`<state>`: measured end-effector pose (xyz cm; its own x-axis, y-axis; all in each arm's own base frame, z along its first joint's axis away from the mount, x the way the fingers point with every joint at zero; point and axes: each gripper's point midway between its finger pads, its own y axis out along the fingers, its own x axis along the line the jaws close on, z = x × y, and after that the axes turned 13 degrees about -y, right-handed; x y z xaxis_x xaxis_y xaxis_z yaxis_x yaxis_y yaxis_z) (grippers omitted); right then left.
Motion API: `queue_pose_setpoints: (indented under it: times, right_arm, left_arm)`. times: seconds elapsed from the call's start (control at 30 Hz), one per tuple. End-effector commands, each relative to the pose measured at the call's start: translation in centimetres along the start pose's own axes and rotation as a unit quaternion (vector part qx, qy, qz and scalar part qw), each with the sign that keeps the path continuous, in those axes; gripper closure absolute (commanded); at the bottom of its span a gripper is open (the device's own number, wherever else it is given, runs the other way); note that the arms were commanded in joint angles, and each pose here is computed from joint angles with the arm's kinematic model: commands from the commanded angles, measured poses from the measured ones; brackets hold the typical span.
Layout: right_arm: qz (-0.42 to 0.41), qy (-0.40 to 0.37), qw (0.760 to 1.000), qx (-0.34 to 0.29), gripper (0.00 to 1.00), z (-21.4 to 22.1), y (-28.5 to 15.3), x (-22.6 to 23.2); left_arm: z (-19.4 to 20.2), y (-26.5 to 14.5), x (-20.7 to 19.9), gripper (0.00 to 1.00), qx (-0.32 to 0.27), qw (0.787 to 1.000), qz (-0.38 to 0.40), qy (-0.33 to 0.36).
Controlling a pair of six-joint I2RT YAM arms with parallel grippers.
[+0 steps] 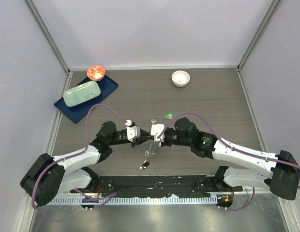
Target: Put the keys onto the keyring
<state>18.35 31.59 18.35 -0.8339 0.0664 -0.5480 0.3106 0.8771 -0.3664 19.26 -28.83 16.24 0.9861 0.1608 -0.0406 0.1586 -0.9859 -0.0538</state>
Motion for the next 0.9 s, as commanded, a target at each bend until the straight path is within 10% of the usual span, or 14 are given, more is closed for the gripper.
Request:
queue_pose_setpoints:
  times: [0.0, 0.87]
  right_arm:
    - [0.045, -0.008, 0.998, -0.048, 0.99, -3.5, -0.9, -2.7]
    - [0.060, -0.006, 0.997, -0.054, 0.99, -4.1, -1.8, -3.3]
  left_arm:
    - [-0.7, 0.0, 0.0, 0.75, -0.014, 1.000, 0.005, 0.018]
    - [0.7, 0.3, 0.0, 0.92, 0.006, 1.000, 0.011, -0.001]
